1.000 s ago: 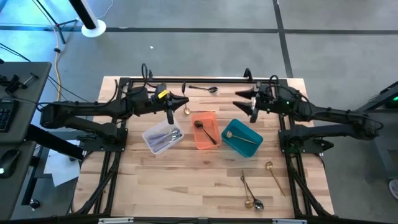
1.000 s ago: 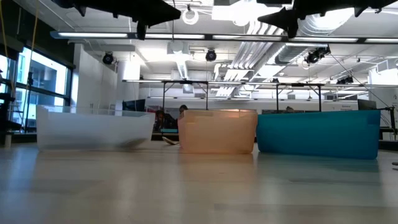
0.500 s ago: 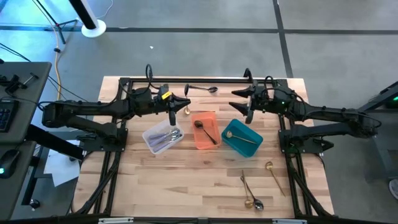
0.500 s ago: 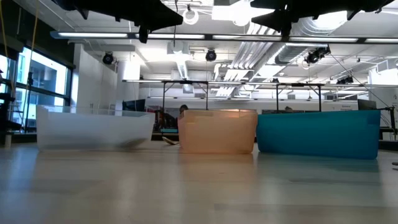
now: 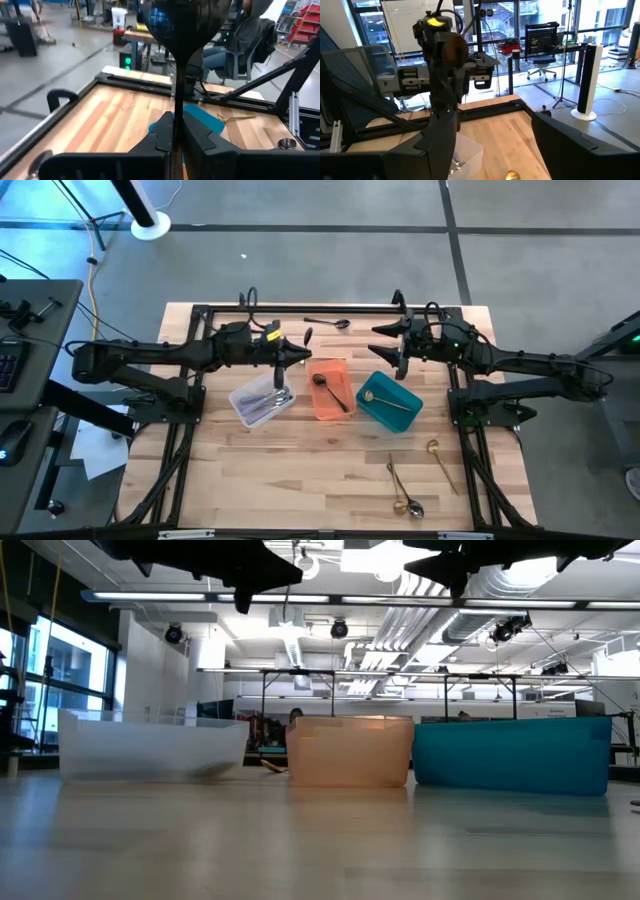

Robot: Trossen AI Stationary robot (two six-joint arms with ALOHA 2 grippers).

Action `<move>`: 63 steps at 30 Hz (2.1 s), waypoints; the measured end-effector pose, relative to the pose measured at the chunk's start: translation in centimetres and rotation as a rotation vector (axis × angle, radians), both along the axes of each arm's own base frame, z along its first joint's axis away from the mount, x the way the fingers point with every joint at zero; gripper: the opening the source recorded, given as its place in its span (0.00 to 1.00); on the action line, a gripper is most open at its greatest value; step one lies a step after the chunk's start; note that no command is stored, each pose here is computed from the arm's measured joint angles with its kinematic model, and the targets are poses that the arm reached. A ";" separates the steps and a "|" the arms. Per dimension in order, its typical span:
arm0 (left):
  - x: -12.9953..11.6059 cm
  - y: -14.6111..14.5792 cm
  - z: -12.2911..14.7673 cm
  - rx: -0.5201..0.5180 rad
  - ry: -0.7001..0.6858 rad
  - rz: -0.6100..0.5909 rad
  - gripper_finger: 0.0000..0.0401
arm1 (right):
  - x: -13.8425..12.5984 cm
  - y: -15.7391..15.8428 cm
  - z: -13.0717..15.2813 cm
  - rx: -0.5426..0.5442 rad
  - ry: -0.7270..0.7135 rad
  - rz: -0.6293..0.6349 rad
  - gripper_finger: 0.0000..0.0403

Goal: Sort silverware by color (type)
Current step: Put the black spoon into the orange bin

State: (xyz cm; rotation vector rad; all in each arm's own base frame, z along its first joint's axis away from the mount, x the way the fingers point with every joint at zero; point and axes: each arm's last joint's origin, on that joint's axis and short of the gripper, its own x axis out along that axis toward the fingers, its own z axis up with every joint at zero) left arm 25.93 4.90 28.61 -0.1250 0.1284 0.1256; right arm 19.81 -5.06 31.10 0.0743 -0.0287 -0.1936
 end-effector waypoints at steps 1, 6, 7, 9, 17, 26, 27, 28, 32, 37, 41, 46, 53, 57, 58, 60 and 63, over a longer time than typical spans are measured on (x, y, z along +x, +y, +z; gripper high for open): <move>0.3 0.0 0.1 -0.011 0.018 -0.002 0.02 | 0.0 0.0 0.0 0.000 -0.001 0.000 0.60; 2.7 0.0 1.1 0.159 0.191 -0.115 0.01 | 0.0 0.0 0.0 0.003 -0.002 -0.005 0.60; 3.3 0.0 1.2 0.202 0.239 -0.148 0.01 | 0.0 0.0 0.0 0.010 -0.003 -0.009 0.60; 4.5 0.1 1.2 0.274 0.345 -0.198 0.01 | 0.0 0.0 0.0 0.013 -0.006 -0.012 0.60; 10.7 0.5 -1.0 0.554 0.562 -0.392 0.01 | 0.0 -0.1 0.0 0.012 -0.007 -0.016 0.60; 13.6 0.1 -5.2 0.853 0.760 -0.522 0.00 | 0.0 -0.1 0.0 0.035 -0.008 -0.018 0.60; 13.6 0.1 -5.6 0.848 0.783 -0.539 0.00 | 0.0 -0.1 0.0 0.034 -0.007 -0.019 0.60; 13.5 0.1 -6.0 0.840 0.805 -0.551 0.00 | 0.0 -0.1 0.0 0.035 -0.005 -0.019 0.60; 13.4 0.1 -7.4 0.811 0.875 -0.598 0.00 | 0.0 -0.1 -0.3 0.041 0.021 -0.047 0.60; 13.9 0.1 -9.2 0.792 0.921 -0.623 0.00 | -0.1 -0.3 -0.5 0.049 0.044 -0.087 0.60; 14.2 0.1 -10.6 0.783 0.956 -0.642 0.00 | -0.1 -0.3 -0.5 0.050 0.048 -0.087 0.60; 14.3 0.2 -12.1 0.782 1.011 -0.640 0.00 | -0.1 -0.3 -0.5 0.062 0.046 -0.087 0.60; 14.5 0.0 -13.4 0.774 1.054 -0.662 0.00 | -0.1 -0.3 -0.5 0.082 0.040 -0.087 0.60; 14.6 -0.3 -13.7 0.774 1.053 -0.667 0.01 | -0.1 -0.3 -0.5 0.093 0.038 -0.087 0.60; 14.6 -0.3 -13.8 0.772 1.054 -0.669 0.02 | -0.1 -0.3 -0.5 0.094 0.038 -0.087 0.60; 14.7 -0.4 -13.9 0.778 1.056 -0.669 0.04 | -0.1 -0.3 -0.5 0.094 0.038 -0.087 0.60; 14.8 -0.4 -13.9 0.780 1.044 -0.659 0.07 | -0.1 -0.3 -0.5 0.094 0.038 -0.087 0.60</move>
